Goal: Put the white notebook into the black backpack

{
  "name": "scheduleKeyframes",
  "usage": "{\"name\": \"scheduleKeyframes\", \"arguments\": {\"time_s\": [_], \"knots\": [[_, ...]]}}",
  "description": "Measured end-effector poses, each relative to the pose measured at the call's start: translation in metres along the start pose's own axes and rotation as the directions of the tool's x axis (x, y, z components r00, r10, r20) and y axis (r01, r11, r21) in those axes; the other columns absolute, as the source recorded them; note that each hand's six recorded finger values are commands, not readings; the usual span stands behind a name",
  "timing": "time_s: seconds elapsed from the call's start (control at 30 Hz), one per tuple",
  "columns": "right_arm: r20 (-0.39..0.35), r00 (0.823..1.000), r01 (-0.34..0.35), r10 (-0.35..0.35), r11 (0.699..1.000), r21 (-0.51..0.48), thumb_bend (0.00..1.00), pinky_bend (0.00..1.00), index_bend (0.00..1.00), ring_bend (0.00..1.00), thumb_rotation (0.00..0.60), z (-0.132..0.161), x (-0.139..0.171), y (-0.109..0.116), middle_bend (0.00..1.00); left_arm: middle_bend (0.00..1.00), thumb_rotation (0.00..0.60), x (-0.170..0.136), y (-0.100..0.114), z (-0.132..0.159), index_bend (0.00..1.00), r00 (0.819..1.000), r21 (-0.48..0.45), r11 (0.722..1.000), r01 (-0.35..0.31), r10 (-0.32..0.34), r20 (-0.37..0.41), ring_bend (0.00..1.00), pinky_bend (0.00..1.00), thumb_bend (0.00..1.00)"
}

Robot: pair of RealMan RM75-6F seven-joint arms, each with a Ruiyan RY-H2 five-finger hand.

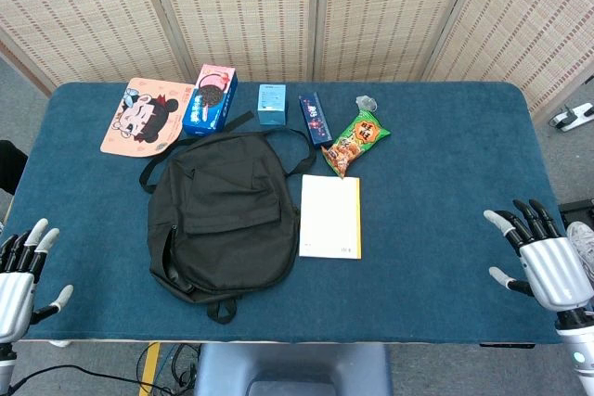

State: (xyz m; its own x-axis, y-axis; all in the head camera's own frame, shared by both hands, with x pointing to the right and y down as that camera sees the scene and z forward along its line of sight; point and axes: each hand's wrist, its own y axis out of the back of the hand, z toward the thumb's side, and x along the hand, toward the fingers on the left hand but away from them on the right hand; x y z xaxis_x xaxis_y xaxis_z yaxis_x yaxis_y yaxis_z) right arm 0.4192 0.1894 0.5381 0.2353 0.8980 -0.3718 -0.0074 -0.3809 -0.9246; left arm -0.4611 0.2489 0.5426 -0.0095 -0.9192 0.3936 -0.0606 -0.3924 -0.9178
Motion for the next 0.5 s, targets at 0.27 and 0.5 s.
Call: {"name": "scheduleKeyframes", "arguments": {"time_s": [0.27, 0.5], "knots": [[-0.003, 1.000, 0.002, -0.002, 1.000, 0.003, 0.11, 0.05, 0.16, 0.07, 0.600, 0.0009, -0.0011, -0.0005, 0.22, 0.00, 0.600, 0.0033, 0.0003, 0.0029, 0.02, 1.000, 0.008, 1.000, 0.001, -0.001, 0.010, 0.00, 0.00, 0.27], [-0.027, 1.000, 0.001, -0.001, 1.000, 0.006, 0.11, 0.05, 0.16, 0.07, 0.600, 0.0054, -0.0051, -0.0017, 0.22, 0.00, 0.600, 0.0031, 0.0025, 0.0032, 0.02, 1.000, 0.007, 1.000, -0.006, 0.006, 0.009, 0.00, 0.00, 0.27]]}}
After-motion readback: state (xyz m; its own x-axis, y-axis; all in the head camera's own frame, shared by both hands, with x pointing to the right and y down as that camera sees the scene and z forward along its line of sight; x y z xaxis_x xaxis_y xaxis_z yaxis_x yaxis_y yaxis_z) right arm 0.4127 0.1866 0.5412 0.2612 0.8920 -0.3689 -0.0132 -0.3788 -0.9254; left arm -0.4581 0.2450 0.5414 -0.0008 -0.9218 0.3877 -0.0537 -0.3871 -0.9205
